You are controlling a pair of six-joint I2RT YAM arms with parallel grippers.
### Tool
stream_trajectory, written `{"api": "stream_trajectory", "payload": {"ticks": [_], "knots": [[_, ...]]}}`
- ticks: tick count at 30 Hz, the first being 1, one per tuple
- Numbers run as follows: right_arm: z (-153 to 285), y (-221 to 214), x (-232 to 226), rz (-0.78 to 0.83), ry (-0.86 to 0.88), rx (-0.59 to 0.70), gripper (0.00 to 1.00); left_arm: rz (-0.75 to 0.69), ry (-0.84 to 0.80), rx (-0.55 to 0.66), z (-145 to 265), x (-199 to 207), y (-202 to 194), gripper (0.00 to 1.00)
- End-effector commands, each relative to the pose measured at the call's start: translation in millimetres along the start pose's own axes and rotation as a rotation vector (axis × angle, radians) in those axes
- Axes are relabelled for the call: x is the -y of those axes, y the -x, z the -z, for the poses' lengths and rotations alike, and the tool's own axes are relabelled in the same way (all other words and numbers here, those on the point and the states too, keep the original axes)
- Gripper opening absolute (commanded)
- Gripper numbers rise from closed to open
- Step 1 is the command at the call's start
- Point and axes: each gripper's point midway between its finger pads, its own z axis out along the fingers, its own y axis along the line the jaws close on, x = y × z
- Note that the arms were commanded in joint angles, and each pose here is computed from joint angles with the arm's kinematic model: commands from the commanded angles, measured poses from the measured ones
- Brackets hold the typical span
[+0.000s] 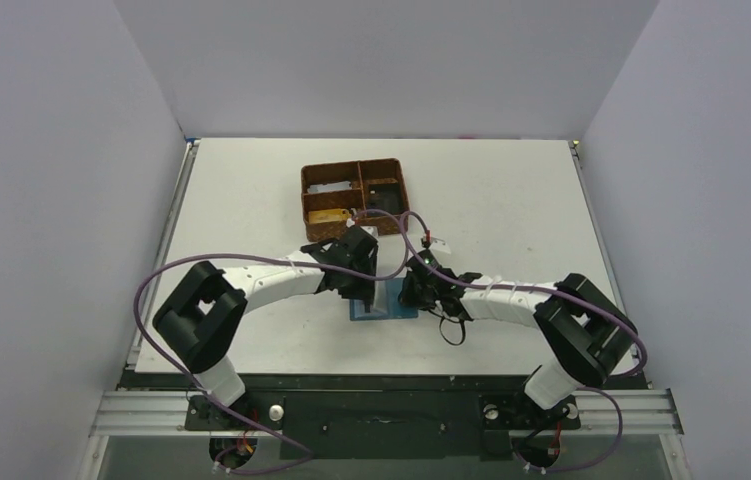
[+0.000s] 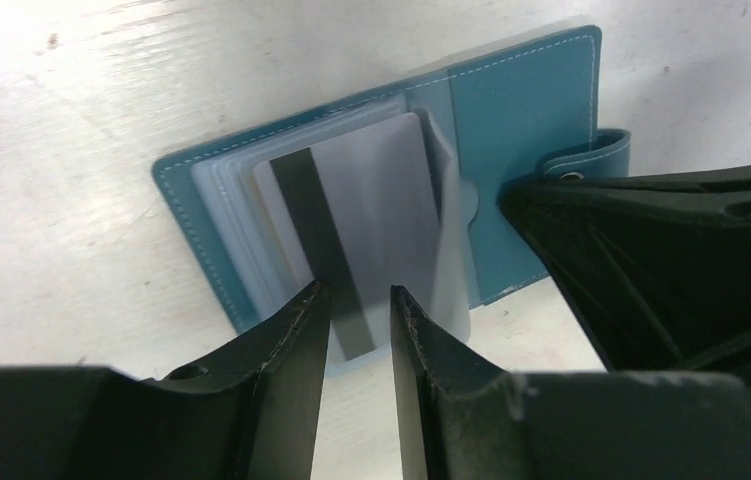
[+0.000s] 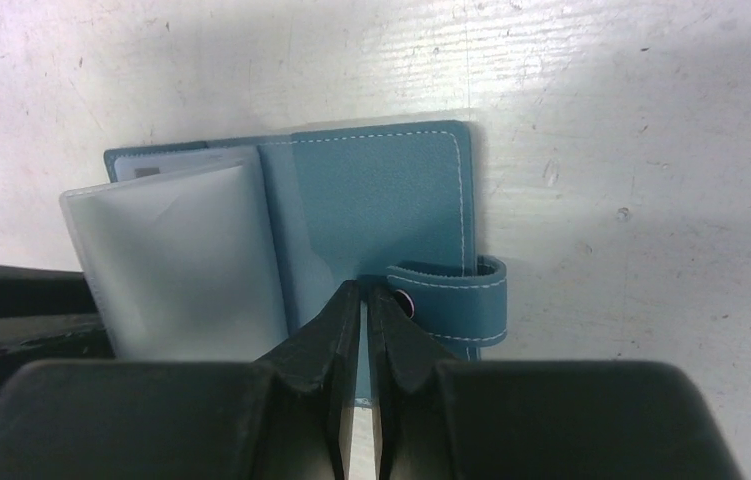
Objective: Take the credit cards out of the card holder
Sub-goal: Open the card holder at the center of the board.
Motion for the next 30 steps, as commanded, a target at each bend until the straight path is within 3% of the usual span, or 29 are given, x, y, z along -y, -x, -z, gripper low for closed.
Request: {"api": "stream_trajectory", "payload": {"ticks": [1, 10, 21, 30], "knots": [[9.4, -14.0, 10.2, 0.011, -0.014, -0.056, 0.06, 0.019, -0.141, 0.040, -0.8, 36.9, 21.8, 0.26], [30.5, 10.7, 2.0, -0.009, 0.017, 0.015, 0.06, 0.093, -0.232, 0.046, -10.0, 63.3, 26.8, 0.24], [82.4, 57.8, 11.8, -0.046, -0.006, 0.174, 0.12, 0.182, -0.225, 0.018, -27.6, 78.3, 16.2, 0.21], [82.7, 54.5, 1.6, -0.059, 0.027, 0.155, 0.12, 0.174, -0.180, -0.011, -41.3, 79.8, 2.8, 0.17]]}}
